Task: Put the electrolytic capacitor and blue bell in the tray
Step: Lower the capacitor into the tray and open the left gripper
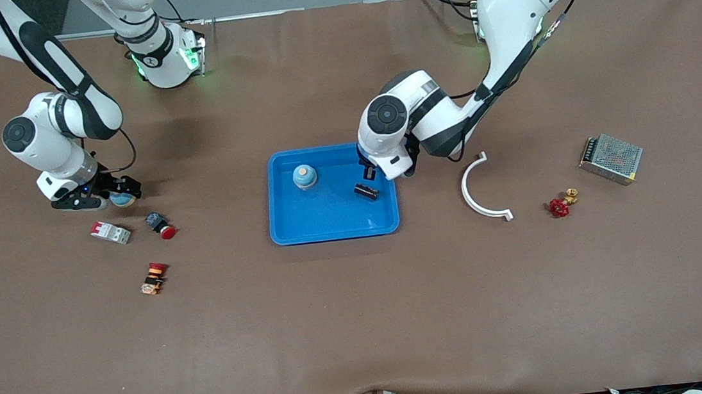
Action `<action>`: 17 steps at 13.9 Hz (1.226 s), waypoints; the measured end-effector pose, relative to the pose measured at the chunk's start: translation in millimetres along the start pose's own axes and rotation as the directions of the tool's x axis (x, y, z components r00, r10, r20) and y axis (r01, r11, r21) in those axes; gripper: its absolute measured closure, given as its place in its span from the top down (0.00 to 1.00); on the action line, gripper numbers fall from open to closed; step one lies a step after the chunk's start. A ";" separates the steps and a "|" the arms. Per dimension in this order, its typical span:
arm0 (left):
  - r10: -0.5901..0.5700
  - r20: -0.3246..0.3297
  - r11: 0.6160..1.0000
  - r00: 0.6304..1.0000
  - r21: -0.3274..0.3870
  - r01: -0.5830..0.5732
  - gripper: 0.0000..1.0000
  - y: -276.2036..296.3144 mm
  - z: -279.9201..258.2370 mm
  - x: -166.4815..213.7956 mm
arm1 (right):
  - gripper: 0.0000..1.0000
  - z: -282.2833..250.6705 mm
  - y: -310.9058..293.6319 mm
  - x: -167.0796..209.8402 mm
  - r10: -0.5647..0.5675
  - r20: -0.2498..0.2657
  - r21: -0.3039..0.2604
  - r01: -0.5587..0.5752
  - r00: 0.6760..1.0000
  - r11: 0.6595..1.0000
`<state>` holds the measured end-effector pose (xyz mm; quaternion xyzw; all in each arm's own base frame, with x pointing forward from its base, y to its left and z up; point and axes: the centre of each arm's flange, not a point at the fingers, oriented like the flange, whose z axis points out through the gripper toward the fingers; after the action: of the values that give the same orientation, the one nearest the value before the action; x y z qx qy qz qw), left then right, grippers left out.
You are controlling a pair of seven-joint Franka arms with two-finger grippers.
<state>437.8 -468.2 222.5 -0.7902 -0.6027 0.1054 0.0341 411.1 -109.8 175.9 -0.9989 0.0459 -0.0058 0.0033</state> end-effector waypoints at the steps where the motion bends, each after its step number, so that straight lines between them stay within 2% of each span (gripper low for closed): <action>1: -0.004 -0.002 1.000 1.000 0.000 0.004 0.34 0.3 5.9 -0.5 | 1.00 0.8 0.0 -0.3 0.000 0.002 0.001 0.000 1.000 1.000; 4: -0.006 0.003 1.000 1.000 0.009 0.006 0.34 2.1 18.9 1.4 | 0.68 0.9 0.0 -0.2 0.002 0.002 0.001 -0.002 1.000 1.000; 6: -0.009 -0.002 1.000 1.000 0.013 0.009 0.34 3.6 24.2 4.5 | 0.68 0.5 -0.1 -0.1 0.005 0.001 0.001 -0.005 1.000 1.000; 7: -0.010 -0.004 1.000 1.000 0.014 0.010 0.41 4.2 25.6 5.7 | 0.68 0.5 -0.8 0.1 0.016 0.004 0.001 -0.016 1.000 1.000; 11: 0.003 -0.013 1.000 1.000 -0.019 -0.004 0.78 10.5 16.7 5.1 | 0.68 -7.4 -38.7 7.6 0.110 0.070 -0.010 -0.110 0.991 0.994; 13: 0.010 -0.018 0.997 1.000 -0.076 -0.011 0.98 22.6 -5.6 6.8 | 0.68 -20.0 -86.9 13.1 0.165 0.063 -0.025 -0.164 0.984 0.986; 15: 0.024 -0.046 0.990 0.999 -0.140 -0.031 1.00 33.8 -38.0 11.3 | 0.68 -32.0 -145.8 14.7 0.217 0.032 -0.027 -0.216 0.976 0.976; 17: 0.055 -0.087 0.982 0.995 -0.175 -0.069 1.00 45.3 -77.1 26.8 | 0.68 -43.3 -202.6 14.5 0.267 0.019 -0.030 -0.267 0.963 0.963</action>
<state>503.4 -449.1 286.2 -0.8121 -0.5830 0.0195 -0.0153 443.6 90.4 220.8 -0.9836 0.1802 0.0068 -0.0092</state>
